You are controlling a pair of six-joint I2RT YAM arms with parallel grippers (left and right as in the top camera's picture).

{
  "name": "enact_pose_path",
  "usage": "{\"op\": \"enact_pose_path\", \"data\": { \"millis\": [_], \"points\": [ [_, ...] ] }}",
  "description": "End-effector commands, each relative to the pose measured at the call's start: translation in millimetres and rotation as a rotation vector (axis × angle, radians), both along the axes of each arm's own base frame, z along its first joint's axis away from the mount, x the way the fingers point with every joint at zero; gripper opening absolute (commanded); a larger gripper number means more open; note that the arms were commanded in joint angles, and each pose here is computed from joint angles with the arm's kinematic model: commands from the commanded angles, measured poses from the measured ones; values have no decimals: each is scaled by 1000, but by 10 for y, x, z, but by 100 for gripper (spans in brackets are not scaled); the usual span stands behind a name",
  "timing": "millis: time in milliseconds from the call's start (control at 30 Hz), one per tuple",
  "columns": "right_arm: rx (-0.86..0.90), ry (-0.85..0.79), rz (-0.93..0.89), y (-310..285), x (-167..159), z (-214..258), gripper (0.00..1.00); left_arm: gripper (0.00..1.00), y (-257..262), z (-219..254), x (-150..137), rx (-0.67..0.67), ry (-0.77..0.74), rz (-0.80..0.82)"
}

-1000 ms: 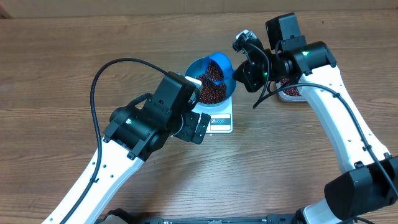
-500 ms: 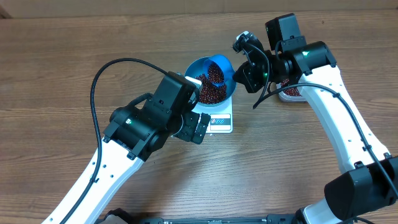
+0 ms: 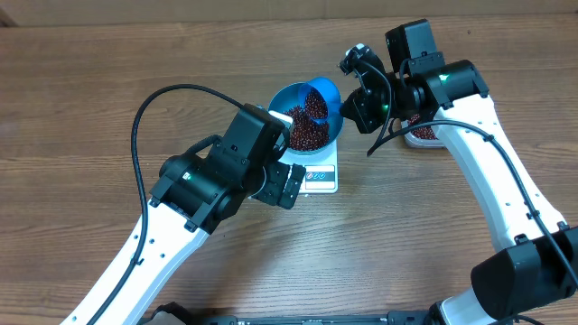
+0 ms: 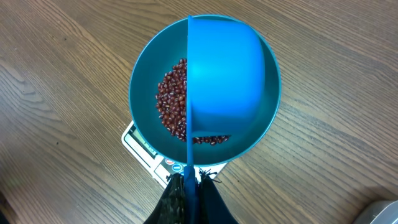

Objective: Scoop item into bowl and weigh 150g on scale

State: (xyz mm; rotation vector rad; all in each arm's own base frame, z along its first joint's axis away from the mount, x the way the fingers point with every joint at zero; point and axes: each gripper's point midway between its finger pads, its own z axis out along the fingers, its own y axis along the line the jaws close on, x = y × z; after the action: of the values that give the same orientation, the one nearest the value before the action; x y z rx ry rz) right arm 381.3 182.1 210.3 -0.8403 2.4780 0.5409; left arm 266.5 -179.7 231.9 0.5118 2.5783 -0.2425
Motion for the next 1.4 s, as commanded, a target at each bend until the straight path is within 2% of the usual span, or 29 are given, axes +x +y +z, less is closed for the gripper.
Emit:
{"op": "enact_pose_path", "data": {
  "millis": [0,667,833,1367],
  "points": [
    [16,-70,8,21,21,249,4,100,10,22,7,-11,-1,13],
    [-2,-69,46,13,-26,223,4,100,10,22,7,-11,-1,13],
    [29,-52,-23,21,23,251,4,100,10,22,7,-11,-1,13],
    [27,-50,-22,20,19,247,4,100,10,22,7,-11,-1,13]
  ]
}}
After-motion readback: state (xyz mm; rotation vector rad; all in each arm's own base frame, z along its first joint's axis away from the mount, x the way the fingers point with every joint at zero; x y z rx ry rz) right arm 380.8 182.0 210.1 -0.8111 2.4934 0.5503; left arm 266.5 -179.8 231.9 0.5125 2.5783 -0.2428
